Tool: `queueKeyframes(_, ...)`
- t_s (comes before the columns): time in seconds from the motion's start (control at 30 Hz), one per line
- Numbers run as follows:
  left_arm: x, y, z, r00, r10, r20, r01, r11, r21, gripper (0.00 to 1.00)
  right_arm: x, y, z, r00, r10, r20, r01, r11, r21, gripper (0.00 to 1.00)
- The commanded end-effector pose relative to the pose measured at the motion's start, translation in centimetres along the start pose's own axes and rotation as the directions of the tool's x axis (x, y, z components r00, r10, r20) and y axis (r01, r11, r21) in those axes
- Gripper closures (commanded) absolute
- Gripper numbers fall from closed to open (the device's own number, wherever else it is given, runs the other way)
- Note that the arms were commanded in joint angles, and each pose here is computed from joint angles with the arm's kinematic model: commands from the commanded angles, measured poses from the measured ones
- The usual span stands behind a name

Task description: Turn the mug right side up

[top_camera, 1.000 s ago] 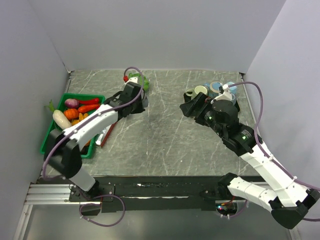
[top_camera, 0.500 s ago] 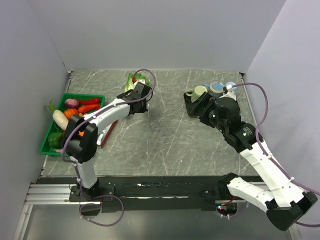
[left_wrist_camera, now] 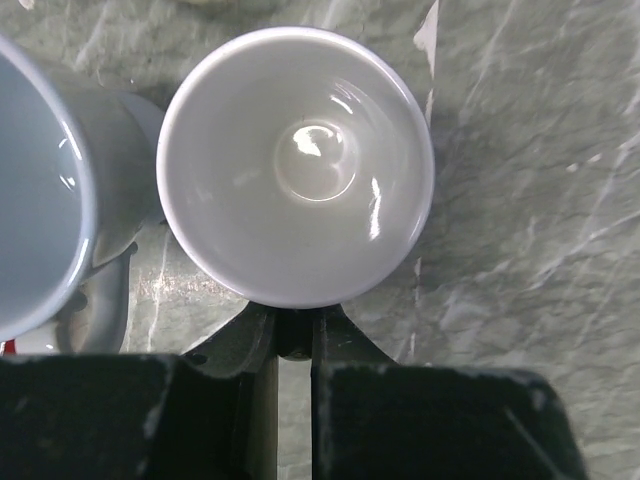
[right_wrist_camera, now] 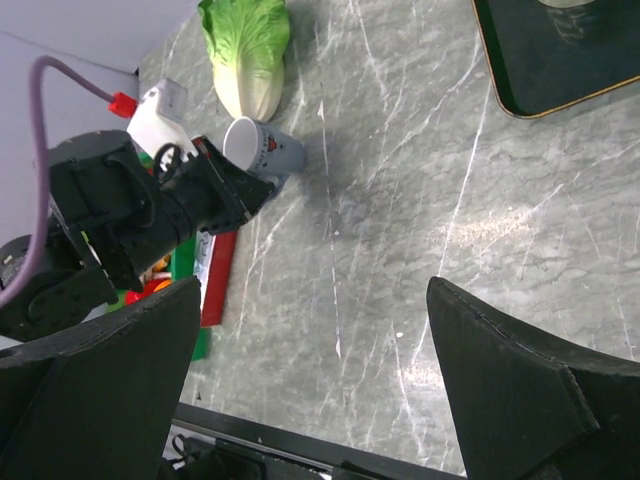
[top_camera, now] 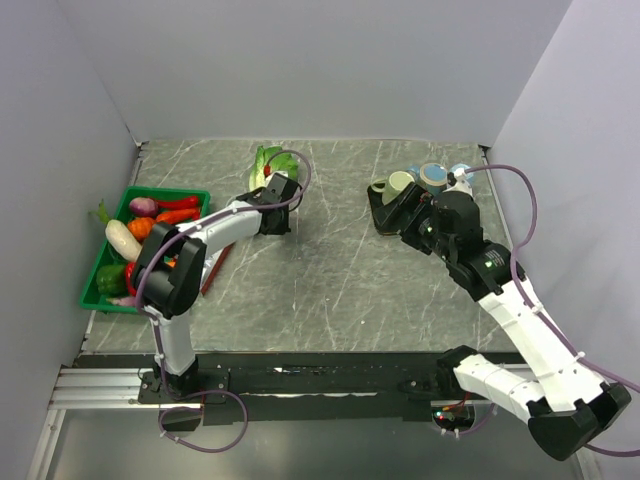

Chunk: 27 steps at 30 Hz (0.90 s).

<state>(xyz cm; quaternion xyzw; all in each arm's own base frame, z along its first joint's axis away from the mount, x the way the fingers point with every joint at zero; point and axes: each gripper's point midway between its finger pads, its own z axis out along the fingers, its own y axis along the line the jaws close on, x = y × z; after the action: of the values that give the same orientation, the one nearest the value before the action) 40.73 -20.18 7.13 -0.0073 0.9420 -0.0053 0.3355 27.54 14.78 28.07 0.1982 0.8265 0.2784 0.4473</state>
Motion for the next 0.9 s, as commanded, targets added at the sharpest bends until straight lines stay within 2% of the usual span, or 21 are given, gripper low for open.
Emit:
queueKeyframes(0.0, -1.0, -0.4, 0.6, 0.998, 0.022, 0.053, -0.023, 1.0, 0.019, 0.99, 0.1, -0.4, 0.2, 1.0, -0.009, -0.018, 0.009, 1.0, 0.01, 0.0)
queueKeyframes(0.1, -0.2, -0.4, 1.1, 0.999, 0.024, 0.041, -0.025, 0.999, 0.024, 0.99, 0.0, -0.7, 0.3, 1.0, -0.009, -0.02, 0.01, 1.0, 0.023, 0.0)
queueKeyframes(0.13, -0.1, -0.4, 1.2, 0.999, 0.018, 0.041, -0.019, 1.0, 0.024, 0.95, -0.1, -0.8, 0.3, 1.0, -0.009, -0.018, 0.009, 1.0, 0.027, 0.0)
queueKeyframes(0.17, 0.0, -0.4, 1.2, 0.999, 0.015, 0.04, -0.016, 1.0, 0.024, 0.8, -0.1, -0.8, 0.3, 1.0, -0.005, -0.02, 0.005, 1.0, 0.026, 0.0)
queueKeyframes(0.23, 0.2, -0.3, 1.1, 0.999, 0.011, 0.034, -0.012, 1.0, 0.025, 0.64, -0.1, -1.0, 0.4, 1.0, 0.003, -0.023, -0.002, 0.999, 0.034, 0.0)
queueKeyframes(0.27, 0.1, -0.2, 1.0, 0.999, 0.005, 0.037, -0.006, 1.0, 0.027, 0.47, -0.1, -1.0, 0.4, 1.0, 0.008, -0.024, -0.007, 0.999, 0.039, 0.0)
queueKeyframes(0.33, 0.0, -0.2, 0.6, 0.999, 0.005, 0.044, -0.007, 1.0, 0.03, 0.38, 0.0, -1.4, 0.5, 0.999, 0.007, -0.033, -0.005, 0.998, 0.061, 0.0)
queueKeyframes(0.37, -0.1, -0.2, 0.4, 0.999, 0.003, 0.046, -0.004, 0.999, 0.033, 0.28, 0.0, -1.6, 0.6, 0.999, 0.008, -0.034, -0.005, 0.997, 0.073, 0.0)
queueKeyframes(0.43, -0.5, -0.2, -0.4, 0.998, 0.0, 0.06, -0.002, 0.999, 0.042, 0.21, -0.2, -2.1, 0.7, 0.999, 0.004, -0.036, 0.0, 0.995, 0.1, 0.0)
queueKeyframes(0.47, -0.6, -0.1, -0.7, 0.998, -0.002, 0.06, 0.0, 0.999, 0.044, 0.14, -0.2, -2.2, 0.7, 0.999, 0.0, -0.036, 0.003, 0.995, 0.103, 0.0)
queueKeyframes(0.57, -2.0, -0.9, -2.9, 0.996, -0.024, 0.083, 0.015, 0.994, 0.108, 0.07, -0.9, -2.5, 0.8, 1.0, -0.013, -0.028, 0.016, 0.993, 0.113, 0.0)
queueKeyframes(0.6, -2.2, -1.7, -4.6, 0.997, -0.03, 0.07, 0.018, 0.986, 0.166, 0.06, -1.3, -2.6, 0.9, 1.0, -0.012, -0.019, 0.014, 0.993, 0.118, 0.0)
queueKeyframes(0.63, -2.4, -2.1, -5.5, 0.997, -0.048, 0.068, 0.034, 0.98, 0.195, 0.01, -1.5, -2.9, 1.0, 1.0, -0.02, -0.02, 0.022, 0.991, 0.129, 0.0)
queueKeyframes(0.7, -3.3, -2.9, -8.4, 0.993, -0.091, 0.08, 0.066, 0.96, 0.271, 0.03, -2.3, -3.7, 1.2, 1.0, -0.027, -0.004, 0.027, 0.987, 0.157, 0.0)
queueKeyframes(0.87, -5.0, -2.5, -14.0, 0.977, -0.159, 0.144, 0.098, 0.928, 0.36, 0.04, -4.2, -6.3, 1.9, 0.997, -0.066, 0.028, 0.056, 0.965, 0.257, 0.0)
